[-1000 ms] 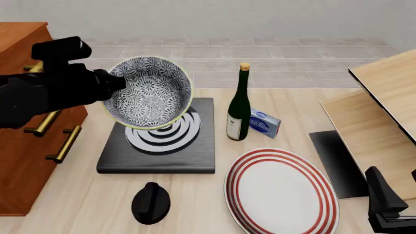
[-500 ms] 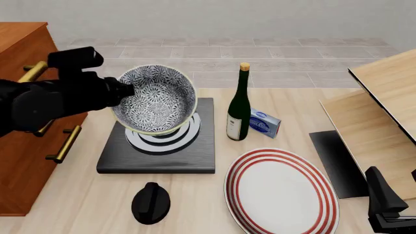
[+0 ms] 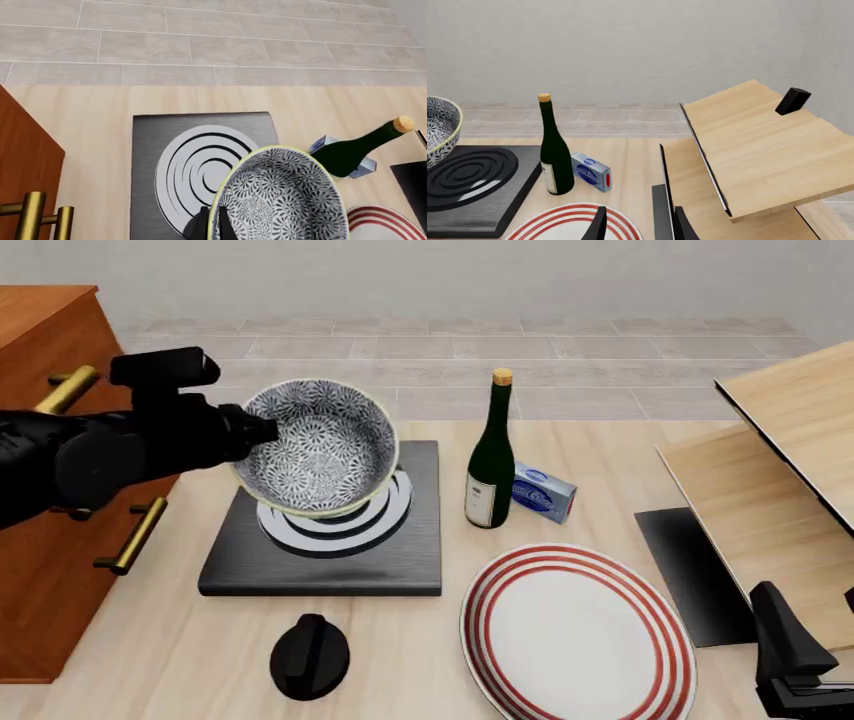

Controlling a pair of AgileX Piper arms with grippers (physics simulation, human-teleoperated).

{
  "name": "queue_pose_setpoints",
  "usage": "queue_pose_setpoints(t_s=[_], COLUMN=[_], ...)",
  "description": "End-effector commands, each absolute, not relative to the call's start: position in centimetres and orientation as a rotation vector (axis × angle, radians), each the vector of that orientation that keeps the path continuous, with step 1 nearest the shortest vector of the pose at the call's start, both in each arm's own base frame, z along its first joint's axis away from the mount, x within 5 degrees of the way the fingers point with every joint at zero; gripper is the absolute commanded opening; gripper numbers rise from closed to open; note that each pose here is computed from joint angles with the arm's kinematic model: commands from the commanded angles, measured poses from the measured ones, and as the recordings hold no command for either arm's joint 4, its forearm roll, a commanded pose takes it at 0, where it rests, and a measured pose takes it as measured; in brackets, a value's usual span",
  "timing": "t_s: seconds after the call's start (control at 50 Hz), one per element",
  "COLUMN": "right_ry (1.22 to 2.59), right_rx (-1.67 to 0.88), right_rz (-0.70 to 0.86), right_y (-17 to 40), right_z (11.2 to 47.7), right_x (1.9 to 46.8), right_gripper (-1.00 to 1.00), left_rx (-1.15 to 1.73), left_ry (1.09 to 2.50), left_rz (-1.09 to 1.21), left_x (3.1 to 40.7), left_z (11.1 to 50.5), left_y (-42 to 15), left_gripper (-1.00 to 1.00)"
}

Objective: Put the bowl on the stove.

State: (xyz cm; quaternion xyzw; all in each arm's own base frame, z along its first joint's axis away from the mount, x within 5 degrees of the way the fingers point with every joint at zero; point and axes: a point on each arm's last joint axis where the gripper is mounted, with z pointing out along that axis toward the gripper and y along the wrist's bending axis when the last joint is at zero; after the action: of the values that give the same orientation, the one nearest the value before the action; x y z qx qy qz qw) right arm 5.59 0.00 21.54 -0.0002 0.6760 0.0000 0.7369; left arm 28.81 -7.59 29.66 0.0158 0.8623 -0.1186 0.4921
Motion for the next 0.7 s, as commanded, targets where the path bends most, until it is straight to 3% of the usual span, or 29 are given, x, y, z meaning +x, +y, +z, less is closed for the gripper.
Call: queue_pose_setpoints(t_s=[0.02,0.7], right_ry=[1.484,1.484], right_rx=[-0.001,-0.001], right_rz=[0.000,0.000], right_y=[0.0,0.0], right_z=[21.5,21.5], right_x=[5.6,5.6], right_gripper=[1.00,1.00], left_rx=[0.028,0.048], left_ry=[2.085,2.076], left_rz=[-0.291,-0.294], left_x=[29.4,29.9], left_z=[29.1,27.9], left_y=[-7.5,-8.0], left_gripper=[-1.00,-1.00])
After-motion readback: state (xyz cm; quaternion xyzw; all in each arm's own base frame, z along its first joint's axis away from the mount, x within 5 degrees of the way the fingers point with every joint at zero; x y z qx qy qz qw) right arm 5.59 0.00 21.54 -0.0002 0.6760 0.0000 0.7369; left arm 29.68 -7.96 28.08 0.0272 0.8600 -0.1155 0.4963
